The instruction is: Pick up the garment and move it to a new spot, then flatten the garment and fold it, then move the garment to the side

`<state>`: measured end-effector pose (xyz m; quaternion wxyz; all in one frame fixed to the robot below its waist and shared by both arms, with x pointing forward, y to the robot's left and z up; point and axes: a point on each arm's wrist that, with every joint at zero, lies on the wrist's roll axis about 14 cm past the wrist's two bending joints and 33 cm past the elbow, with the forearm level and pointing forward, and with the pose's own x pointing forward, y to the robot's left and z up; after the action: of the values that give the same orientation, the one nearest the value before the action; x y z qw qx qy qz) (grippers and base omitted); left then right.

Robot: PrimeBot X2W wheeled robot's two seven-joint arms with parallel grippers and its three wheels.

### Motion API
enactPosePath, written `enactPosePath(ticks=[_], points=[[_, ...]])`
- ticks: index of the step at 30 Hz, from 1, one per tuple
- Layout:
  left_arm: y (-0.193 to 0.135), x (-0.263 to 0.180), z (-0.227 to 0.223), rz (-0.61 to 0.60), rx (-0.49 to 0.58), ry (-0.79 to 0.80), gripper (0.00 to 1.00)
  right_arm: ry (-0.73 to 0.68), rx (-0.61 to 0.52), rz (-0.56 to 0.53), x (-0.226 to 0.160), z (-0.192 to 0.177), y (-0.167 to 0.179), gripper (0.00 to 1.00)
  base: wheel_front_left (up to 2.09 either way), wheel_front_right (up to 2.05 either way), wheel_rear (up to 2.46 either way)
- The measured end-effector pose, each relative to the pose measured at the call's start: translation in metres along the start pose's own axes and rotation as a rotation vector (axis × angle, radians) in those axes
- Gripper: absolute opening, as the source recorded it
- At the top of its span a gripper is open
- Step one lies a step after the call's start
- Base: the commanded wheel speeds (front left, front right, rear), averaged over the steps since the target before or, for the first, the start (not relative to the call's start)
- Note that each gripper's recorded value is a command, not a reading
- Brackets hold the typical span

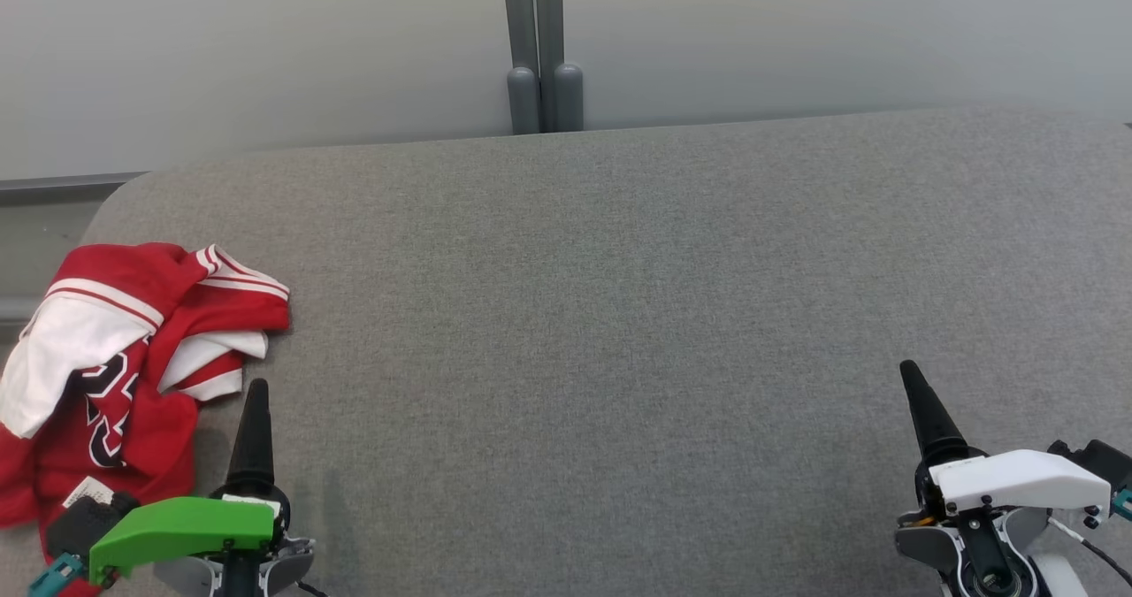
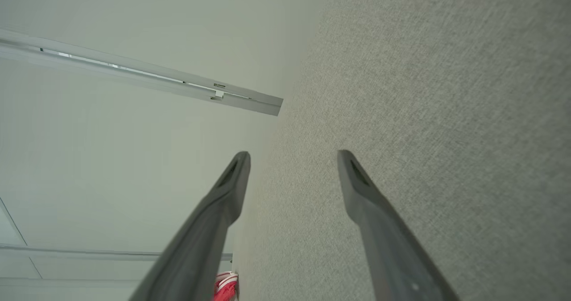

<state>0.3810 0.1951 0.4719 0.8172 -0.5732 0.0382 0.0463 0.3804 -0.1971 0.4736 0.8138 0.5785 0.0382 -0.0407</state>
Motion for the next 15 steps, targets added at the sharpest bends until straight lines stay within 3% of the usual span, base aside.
enactPosePath(ticks=[15], points=[[0.0003,0.0010,-0.0046,0.006,0.313,0.003,1.00,-0.001,-0.288,-0.004,-0.0001,-0.0047,-0.0020,1.00,0.00,0.00,0.00]])
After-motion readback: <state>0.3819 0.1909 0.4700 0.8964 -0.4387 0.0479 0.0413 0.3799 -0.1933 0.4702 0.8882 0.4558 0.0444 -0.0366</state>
